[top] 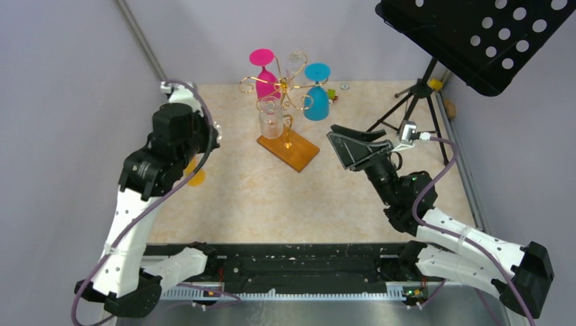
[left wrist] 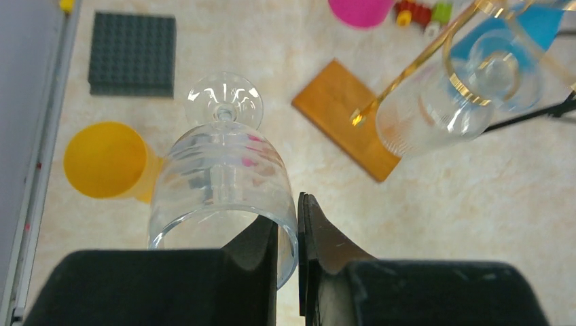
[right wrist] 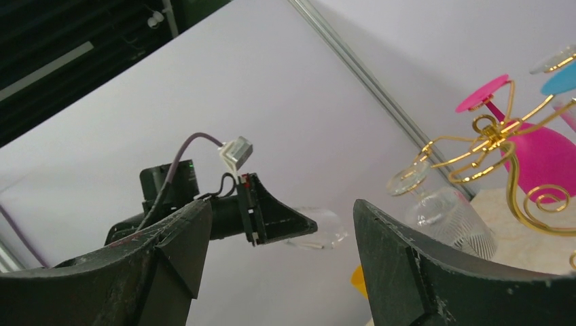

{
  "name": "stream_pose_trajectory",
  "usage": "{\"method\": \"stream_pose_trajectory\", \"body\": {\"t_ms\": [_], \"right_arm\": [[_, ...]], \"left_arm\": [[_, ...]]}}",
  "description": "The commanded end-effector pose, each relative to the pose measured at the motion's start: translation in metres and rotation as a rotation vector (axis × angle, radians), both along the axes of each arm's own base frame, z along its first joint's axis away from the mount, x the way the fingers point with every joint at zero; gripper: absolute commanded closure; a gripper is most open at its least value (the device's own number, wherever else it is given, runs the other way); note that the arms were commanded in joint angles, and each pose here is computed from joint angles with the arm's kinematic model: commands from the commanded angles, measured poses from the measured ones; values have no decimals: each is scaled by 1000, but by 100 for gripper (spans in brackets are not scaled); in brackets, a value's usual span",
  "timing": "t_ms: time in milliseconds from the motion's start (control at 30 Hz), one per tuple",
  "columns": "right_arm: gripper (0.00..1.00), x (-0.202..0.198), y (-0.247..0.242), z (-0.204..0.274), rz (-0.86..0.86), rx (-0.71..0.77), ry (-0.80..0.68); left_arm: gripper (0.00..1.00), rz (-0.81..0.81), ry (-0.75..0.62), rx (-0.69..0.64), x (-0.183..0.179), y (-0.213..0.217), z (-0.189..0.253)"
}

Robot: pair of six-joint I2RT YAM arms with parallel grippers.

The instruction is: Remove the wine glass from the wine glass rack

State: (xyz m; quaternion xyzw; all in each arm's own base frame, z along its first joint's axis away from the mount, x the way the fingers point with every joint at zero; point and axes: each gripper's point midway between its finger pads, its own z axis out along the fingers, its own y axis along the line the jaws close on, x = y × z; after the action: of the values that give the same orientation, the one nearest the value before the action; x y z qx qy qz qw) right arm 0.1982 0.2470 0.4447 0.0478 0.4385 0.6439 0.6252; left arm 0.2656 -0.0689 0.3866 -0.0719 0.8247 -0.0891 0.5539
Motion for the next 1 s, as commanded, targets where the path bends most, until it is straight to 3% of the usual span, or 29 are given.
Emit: {"method": "stream_pose_trajectory", "body": {"t_ms": [0, 333, 667, 967], "right_arm": [[23, -3, -6, -1, -6, 15, 11], [23, -3, -16, -9, -37, 20, 32], [23, 0, -17, -17, -40, 25, 57], [23, 4, -11, -18, -36, 26, 59]], "left_arm": [[100, -100, 172, 63, 3, -16, -50], [100, -133, 420, 63, 8, -29, -144], [100, -126, 555, -42, 23, -13, -187], [100, -53, 603, -18, 37, 10, -205]]}}
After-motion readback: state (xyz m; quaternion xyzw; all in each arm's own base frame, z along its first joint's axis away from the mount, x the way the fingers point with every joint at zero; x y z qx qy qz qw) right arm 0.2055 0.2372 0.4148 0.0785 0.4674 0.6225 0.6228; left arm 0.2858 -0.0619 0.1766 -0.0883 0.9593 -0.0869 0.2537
